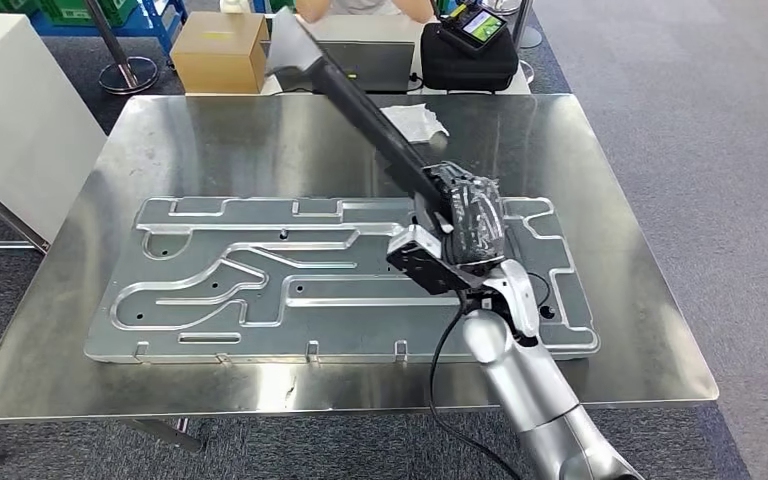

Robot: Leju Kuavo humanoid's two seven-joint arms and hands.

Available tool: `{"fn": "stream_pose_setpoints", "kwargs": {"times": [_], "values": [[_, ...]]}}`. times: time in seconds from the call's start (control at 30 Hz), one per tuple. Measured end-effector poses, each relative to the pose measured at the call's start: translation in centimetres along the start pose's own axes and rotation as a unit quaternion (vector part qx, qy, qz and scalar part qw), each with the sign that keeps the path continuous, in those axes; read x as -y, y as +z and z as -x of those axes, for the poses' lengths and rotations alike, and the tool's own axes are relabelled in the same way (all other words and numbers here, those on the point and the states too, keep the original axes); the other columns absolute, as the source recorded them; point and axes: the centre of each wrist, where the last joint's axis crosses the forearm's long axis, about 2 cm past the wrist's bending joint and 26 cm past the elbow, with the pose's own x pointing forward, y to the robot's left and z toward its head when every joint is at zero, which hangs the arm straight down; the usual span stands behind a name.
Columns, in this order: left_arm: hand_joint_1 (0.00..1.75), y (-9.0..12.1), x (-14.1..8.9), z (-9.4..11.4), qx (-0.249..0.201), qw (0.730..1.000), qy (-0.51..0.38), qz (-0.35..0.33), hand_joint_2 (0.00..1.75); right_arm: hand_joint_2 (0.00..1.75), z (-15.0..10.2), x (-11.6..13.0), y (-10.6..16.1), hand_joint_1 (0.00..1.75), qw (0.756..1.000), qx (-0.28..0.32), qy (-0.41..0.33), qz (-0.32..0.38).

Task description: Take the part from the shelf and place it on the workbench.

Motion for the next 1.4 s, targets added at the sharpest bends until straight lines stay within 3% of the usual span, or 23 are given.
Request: {"fn": "stream_pose_setpoints", "kwargs": {"times": [0.27,1.0,1.1,1.13,1.23,1.4], "values": [[0.0,-0.1,0.1,-0.2,-0.004,1.0,-0.009,0.004,0.0,1.75,1.1,-4.6,-1.7,1.75,0.991,-0.023,0.069,-0.112],[0.0,0.2,1.0,0.2,0.007,1.0,-0.007,0.005,0.0,1.75,2.3,-8.6,-0.5,1.75,0.965,-0.053,0.12,-0.226],[0.0,0.2,1.0,0.3,0.01,1.0,-0.004,0.002,1.31,1.75,2.2,-9.2,0.0,0.44,0.96,-0.054,0.125,-0.243],[0.0,0.2,1.0,0.3,0.011,1.0,-0.004,0.002,1.31,1.75,2.2,-9.4,0.2,0.0,0.959,-0.056,0.124,-0.249],[0.0,0.3,1.1,0.4,0.012,1.0,0.0,0.001,0.0,1.75,2.2,-10.2,1.3,0.0,0.954,-0.065,0.119,-0.267],[0.0,0.4,1.2,0.5,0.018,1.0,0.012,-0.005,0.0,1.75,1.7,-11.0,2.1,0.0,0.948,-0.066,0.112,-0.29]]}}
